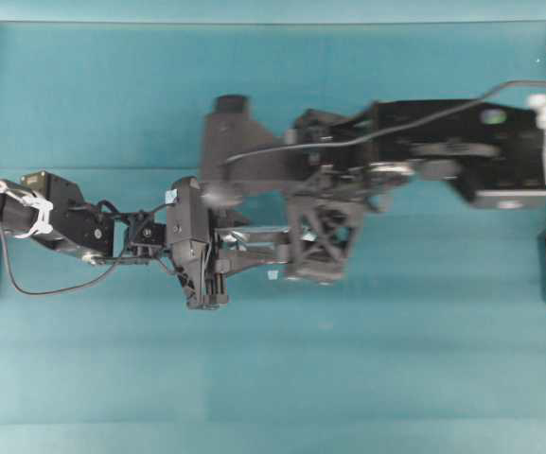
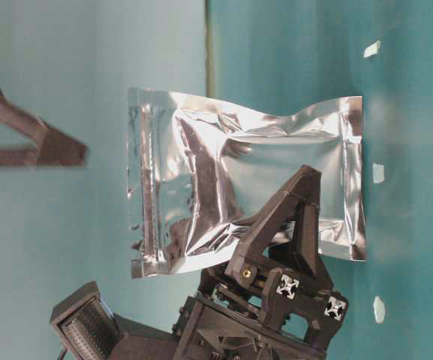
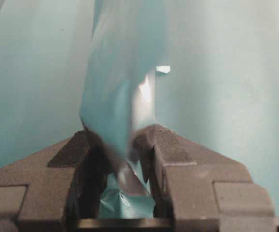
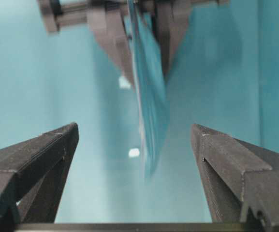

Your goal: Hand over the silver zip bag and make it stand upright.

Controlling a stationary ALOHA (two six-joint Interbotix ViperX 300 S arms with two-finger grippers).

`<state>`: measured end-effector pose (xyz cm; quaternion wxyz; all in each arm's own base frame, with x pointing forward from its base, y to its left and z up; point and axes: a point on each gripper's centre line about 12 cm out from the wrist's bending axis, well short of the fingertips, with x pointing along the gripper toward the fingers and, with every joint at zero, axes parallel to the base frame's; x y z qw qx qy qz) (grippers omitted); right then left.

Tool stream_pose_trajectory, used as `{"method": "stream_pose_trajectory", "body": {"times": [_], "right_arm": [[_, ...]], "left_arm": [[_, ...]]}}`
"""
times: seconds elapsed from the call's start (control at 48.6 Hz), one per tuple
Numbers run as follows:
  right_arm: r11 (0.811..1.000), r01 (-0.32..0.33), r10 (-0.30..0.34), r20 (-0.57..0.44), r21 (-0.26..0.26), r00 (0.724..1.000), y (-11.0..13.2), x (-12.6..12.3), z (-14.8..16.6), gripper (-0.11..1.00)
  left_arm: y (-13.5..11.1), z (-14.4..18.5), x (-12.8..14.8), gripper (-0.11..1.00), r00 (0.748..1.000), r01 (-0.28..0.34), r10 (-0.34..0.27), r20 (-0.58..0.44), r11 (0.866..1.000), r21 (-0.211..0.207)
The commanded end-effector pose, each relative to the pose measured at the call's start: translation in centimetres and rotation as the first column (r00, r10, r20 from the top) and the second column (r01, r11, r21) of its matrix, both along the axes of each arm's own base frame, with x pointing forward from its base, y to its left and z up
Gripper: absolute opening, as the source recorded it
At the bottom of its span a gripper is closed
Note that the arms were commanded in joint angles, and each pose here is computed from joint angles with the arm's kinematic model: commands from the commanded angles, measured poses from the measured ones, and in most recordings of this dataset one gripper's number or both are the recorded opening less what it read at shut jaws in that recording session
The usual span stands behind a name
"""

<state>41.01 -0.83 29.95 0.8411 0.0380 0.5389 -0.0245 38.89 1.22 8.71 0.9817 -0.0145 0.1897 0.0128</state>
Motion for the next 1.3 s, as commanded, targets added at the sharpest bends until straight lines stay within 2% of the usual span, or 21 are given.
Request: {"method": "stream_pose_trajectory", "body": {"times": [0.0,0.206,0.37,0.494,0.596,0.864,1.07,1.275], "right_arm": [[1.000,0.010,-0.011,0.099,0.004,0.995,0.2,-1.4,2.4,0.97],[1.000,0.015,-0.018,0.240,0.014,0.971,0.6,-3.2,2.4,0.97],[1.000,0.009,-0.013,0.357,0.014,0.934,0.8,-4.6,2.4,0.97],[1.000,0.008,-0.014,0.415,0.015,0.910,0.8,-5.7,2.5,0.97],[1.000,0.009,-0.016,0.433,0.018,0.901,0.8,-6.7,2.4,0.97],[1.000,0.014,-0.019,0.422,0.016,0.907,0.7,-8.6,1.6,0.97],[1.000,0.019,-0.024,0.388,0.016,0.921,0.5,-9.2,0.0,0.97],[1.000,0.021,-0.026,0.384,0.017,0.923,0.5,-9.7,-0.3,0.97]], "left_arm": [[-0.1,0.4,0.1,0.23,1.000,0.005,-0.005,0.009,1.000,0.002],[-0.2,0.4,0.0,0.23,1.000,0.006,-0.006,0.009,1.000,0.001],[-0.4,0.5,0.0,0.23,1.000,0.011,-0.011,0.011,1.000,0.001],[-0.4,0.5,0.1,0.23,1.000,0.013,-0.013,0.012,1.000,0.002],[-0.4,0.4,0.1,0.23,1.000,0.012,-0.012,0.006,1.000,0.001],[-0.5,0.7,0.1,0.23,1.000,0.015,-0.015,-0.005,1.000,0.002],[-0.7,0.8,0.0,0.23,1.000,0.018,-0.018,-0.003,1.000,0.001],[-0.8,0.8,0.0,0.23,1.000,0.022,-0.022,-0.006,1.000,0.002]]}}
